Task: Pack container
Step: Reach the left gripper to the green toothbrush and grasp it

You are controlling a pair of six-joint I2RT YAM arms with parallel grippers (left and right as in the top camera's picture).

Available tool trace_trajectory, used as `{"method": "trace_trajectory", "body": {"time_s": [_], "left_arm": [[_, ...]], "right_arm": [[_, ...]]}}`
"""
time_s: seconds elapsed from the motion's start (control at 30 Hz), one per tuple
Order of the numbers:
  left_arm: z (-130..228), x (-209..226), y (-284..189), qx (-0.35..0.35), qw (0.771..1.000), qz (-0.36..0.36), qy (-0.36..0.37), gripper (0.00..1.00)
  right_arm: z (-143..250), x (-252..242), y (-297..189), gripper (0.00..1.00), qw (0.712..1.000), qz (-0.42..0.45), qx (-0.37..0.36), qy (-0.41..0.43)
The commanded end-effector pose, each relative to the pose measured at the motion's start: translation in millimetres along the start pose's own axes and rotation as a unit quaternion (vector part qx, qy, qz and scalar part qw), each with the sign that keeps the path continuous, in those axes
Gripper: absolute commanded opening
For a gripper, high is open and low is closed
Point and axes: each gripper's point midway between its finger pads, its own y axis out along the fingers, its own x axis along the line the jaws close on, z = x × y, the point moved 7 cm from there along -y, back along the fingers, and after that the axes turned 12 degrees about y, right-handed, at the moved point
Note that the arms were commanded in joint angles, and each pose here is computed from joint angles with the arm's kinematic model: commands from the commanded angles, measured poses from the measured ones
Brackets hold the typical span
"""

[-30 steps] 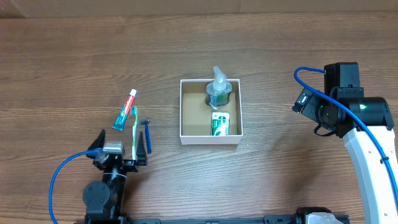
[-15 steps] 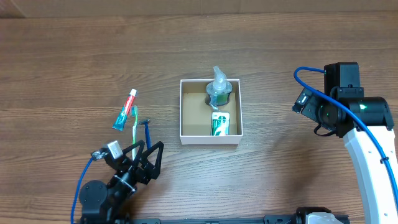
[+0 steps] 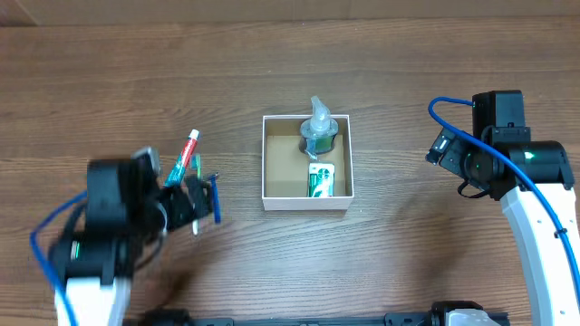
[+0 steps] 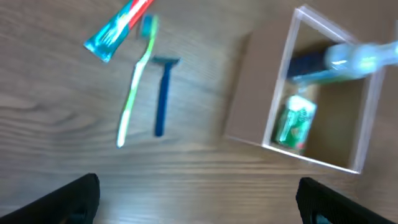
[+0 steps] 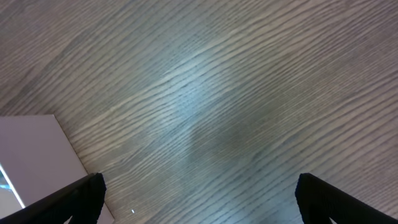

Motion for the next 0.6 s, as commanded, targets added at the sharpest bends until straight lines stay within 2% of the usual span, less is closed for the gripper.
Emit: {"method": "trace_trajectory", "body": {"time_s": [0.0, 0.2, 0.23, 0.4, 0.5, 0.57], "left_arm": [[-10, 9, 41, 0.096, 0.995, -0.036, 0.008, 1.00], [-5, 27, 113, 0.237, 0.969, -0.074, -0.011, 1.00], [-4, 31, 123, 0.247, 0.965, -0.093, -0.005, 0.96], [-8, 39, 139, 0.234, 0.954, -0.181, 0.042, 0.94], [-15, 37, 143, 0.210, 0.957, -0.191, 0.059, 0.93], [-20, 36, 146, 0.198, 0.959, -0.182, 0.084, 0.86]], "right_arm": [[-6, 1, -8, 1.00, 1.000, -0.007, -0.016, 0.002], [-6, 1, -8, 1.00, 1.000, -0.007, -0.016, 0.002], [-6, 1, -8, 1.00, 1.000, -0.007, -0.016, 0.002], [-6, 1, -8, 1.00, 1.000, -0.007, -0.016, 0.002], [-6, 1, -8, 1.00, 1.000, -0.007, -0.016, 0.002], [-6, 1, -8, 1.00, 1.000, -0.007, -0.016, 0.002]]}}
